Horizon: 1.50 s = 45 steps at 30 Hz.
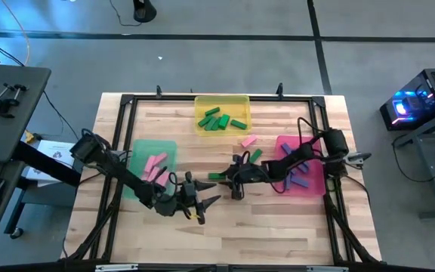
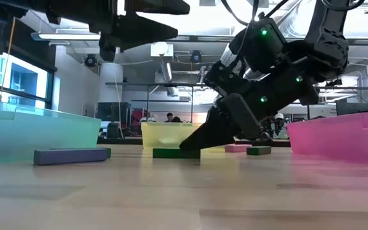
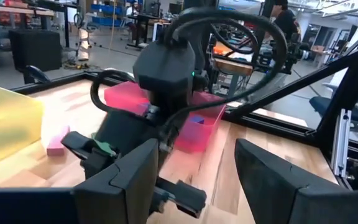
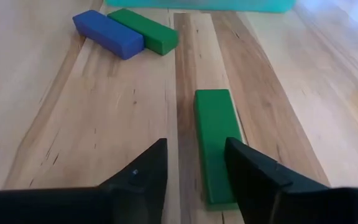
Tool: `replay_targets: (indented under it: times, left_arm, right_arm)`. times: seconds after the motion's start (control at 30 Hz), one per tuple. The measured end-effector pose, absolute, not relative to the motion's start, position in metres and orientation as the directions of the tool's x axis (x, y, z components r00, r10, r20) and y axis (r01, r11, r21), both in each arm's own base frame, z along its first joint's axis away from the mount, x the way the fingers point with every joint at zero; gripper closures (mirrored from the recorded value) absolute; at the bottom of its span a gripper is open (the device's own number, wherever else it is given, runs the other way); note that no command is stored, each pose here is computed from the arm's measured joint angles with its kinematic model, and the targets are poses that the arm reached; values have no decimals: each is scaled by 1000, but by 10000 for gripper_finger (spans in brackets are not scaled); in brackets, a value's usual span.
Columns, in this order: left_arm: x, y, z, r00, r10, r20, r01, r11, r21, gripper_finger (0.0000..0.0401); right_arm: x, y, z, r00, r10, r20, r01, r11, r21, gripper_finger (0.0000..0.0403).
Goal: Sort blocks
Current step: Put the green block into the yellow bin
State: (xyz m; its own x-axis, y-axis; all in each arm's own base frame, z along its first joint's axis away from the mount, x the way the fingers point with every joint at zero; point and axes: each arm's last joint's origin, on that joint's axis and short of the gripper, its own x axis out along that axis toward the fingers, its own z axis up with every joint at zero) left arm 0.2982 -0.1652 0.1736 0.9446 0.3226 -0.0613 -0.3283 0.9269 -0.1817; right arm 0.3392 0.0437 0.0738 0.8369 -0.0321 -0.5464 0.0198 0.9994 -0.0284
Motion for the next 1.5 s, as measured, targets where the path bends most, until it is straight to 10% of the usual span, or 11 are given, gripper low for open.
replay_targets:
  times: [0.47, 0.93, 1.27, 1.5]
  left_arm:
    - [296, -171, 170, 950, 306, -62, -312, 929, -199, 199]
    - [296, -171, 169, 950, 307, -66, -314, 929, -194, 199]
    - [290, -179, 177, 959, 281, -48, -283, 926, -249, 199]
    - [262, -201, 204, 964, 267, -6, -258, 925, -280, 199]
  right_arm:
    - [337, 45, 126, 906, 10, -423, -25, 999, -30, 297]
    - [337, 34, 86, 833, -27, -552, 3, 999, -45, 167]
    - [338, 26, 81, 823, -44, -566, 36, 999, -24, 327]
    - [335, 0, 136, 870, -225, -438, 212, 974, -79, 330]
